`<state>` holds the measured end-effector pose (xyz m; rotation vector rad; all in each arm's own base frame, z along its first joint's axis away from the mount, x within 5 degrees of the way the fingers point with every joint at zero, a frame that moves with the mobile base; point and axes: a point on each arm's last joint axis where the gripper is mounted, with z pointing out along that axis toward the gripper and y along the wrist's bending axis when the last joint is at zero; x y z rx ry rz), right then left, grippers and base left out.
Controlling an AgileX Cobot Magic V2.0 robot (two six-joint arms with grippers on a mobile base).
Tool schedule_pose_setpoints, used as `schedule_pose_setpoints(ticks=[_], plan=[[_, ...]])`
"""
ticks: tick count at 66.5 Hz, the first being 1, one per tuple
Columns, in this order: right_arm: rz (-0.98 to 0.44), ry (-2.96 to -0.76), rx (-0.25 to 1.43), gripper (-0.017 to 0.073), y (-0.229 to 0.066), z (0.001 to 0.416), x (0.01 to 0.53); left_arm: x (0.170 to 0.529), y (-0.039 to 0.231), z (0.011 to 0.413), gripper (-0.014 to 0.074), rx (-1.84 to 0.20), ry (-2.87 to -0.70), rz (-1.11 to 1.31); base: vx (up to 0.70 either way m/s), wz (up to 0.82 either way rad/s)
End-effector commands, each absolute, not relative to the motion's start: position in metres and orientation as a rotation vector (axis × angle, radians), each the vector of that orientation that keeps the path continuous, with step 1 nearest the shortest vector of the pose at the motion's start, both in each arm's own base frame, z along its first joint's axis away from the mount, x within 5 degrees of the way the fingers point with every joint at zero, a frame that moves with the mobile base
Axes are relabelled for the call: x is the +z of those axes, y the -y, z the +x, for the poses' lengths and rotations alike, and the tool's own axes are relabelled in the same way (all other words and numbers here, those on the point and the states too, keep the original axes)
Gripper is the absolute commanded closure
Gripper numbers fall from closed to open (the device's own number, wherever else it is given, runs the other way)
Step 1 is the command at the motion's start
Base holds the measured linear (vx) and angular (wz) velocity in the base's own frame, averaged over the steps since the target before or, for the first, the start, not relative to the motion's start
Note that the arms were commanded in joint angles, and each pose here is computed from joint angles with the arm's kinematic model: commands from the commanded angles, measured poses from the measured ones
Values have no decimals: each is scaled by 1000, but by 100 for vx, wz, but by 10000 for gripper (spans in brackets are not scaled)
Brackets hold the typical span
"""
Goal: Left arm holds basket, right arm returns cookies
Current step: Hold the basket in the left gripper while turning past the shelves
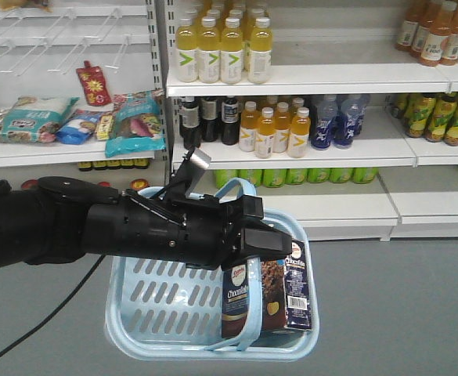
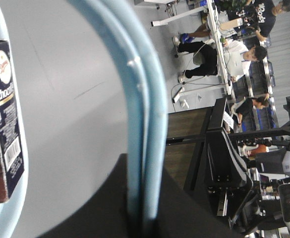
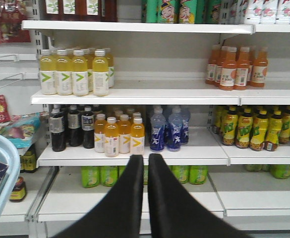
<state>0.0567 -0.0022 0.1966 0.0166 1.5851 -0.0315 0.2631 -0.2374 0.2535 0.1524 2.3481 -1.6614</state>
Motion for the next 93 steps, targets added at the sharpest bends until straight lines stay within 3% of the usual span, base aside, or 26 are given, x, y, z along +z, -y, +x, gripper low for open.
schedule_pose_setpoints(ticks=[1,93], plan=[[2,-1519,-34,565,1,56,198,289,238,258,596,-1819,-2197,136,37,-32],[2,-1519,-34,565,1,56,198,289,238,258,596,-1818,-2198,137,23,-74]])
